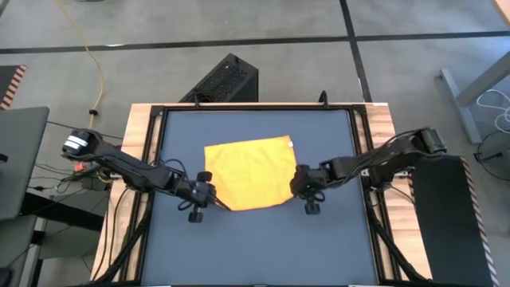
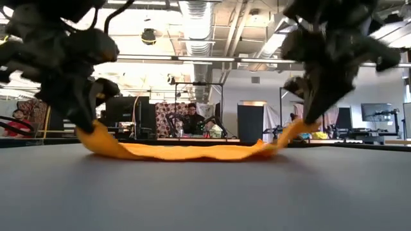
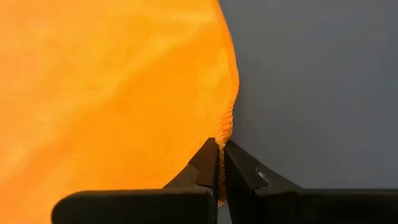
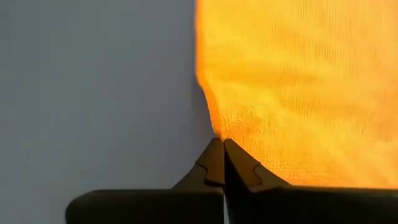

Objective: Roll towel
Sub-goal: Fold the yellow towel

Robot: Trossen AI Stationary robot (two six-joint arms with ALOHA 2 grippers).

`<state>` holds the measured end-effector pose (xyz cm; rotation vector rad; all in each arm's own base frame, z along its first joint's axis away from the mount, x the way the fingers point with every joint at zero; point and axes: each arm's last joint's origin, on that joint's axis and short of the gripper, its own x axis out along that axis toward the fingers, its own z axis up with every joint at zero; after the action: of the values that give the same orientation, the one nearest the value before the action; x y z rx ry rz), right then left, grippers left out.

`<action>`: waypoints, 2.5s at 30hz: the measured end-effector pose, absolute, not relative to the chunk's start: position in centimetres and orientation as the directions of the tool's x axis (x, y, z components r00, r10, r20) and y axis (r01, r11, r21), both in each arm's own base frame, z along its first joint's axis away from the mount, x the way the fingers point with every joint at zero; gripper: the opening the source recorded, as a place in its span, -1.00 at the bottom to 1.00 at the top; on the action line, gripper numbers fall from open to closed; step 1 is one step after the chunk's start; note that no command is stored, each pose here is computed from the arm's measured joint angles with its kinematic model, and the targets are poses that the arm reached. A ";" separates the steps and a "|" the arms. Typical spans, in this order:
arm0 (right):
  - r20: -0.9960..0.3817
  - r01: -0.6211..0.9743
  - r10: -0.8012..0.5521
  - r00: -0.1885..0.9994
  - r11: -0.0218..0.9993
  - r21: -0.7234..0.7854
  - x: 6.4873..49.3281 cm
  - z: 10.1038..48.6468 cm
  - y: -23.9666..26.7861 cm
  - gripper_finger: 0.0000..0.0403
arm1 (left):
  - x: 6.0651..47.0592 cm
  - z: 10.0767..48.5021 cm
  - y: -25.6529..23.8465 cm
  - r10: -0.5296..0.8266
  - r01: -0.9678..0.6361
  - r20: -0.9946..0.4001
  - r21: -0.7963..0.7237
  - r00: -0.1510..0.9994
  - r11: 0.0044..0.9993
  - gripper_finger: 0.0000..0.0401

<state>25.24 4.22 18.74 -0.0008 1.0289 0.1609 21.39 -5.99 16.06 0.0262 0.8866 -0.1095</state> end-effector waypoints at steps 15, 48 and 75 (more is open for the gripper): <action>-0.787 -0.006 0.476 0.394 0.857 0.515 25.4 24.4 3.0 -0.95 | 18.2 20.3 -4.9 -0.216 -0.108 -0.692 -0.393 0.689 0.913 -1.00; -0.917 0.376 0.089 0.389 0.893 0.246 27.5 20.1 -8.0 -0.95 | 22.5 15.9 2.0 0.196 -0.471 -0.766 -0.154 0.612 0.869 -1.00; -0.943 0.484 0.031 0.331 0.853 0.197 26.8 19.1 -10.3 -0.95 | 21.8 16.0 5.7 0.254 -0.463 -0.766 -0.065 0.591 0.884 -1.00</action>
<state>26.80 -10.27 19.12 0.4958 1.2092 -0.3126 21.80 5.67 15.99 -0.2702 0.8416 0.4232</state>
